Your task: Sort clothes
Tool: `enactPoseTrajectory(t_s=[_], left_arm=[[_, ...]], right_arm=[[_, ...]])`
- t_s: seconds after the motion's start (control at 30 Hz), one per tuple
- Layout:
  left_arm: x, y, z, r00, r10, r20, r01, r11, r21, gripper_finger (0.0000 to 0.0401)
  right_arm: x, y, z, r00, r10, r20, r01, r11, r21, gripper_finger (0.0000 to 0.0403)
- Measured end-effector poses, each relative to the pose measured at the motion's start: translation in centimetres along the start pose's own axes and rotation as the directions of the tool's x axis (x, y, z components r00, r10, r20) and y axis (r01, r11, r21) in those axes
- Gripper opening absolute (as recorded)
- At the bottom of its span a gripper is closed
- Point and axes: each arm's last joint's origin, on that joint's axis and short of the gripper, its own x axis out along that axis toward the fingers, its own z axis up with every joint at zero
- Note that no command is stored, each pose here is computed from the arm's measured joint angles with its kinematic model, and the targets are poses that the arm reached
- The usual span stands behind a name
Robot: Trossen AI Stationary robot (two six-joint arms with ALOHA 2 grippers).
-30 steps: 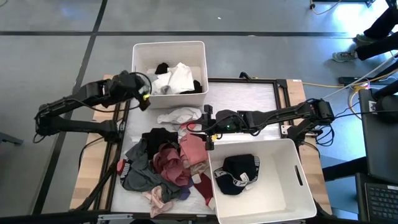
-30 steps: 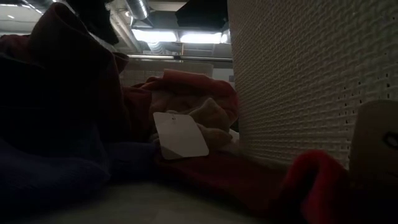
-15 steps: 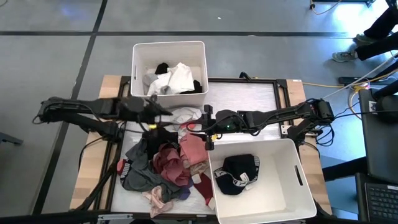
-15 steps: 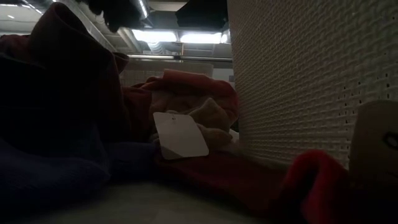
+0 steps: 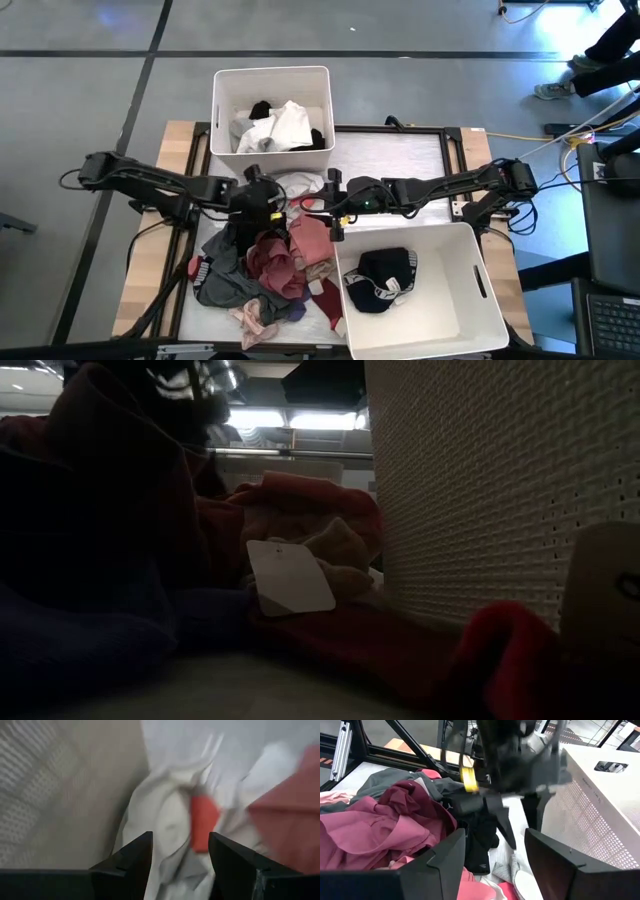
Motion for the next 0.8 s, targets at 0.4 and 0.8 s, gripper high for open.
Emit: enactPoseTrajectory(t_s=[0.4,0.8], left_arm=[[5.8,0.1,-2.4,0.958,0.209,-0.198,-0.212,0.977,0.006,0.0182],[8.9,0.2,-3.9,0.938,0.134,-0.321,-0.136,0.991,0.015,0.0178]], right_arm=[[0.0,0.0,0.0,1.000,0.000,0.000,0.000,1.000,0.000,0.0207],[0.0,0.0,0.0,1.000,0.000,0.001,0.000,1.000,0.002,0.0207]])
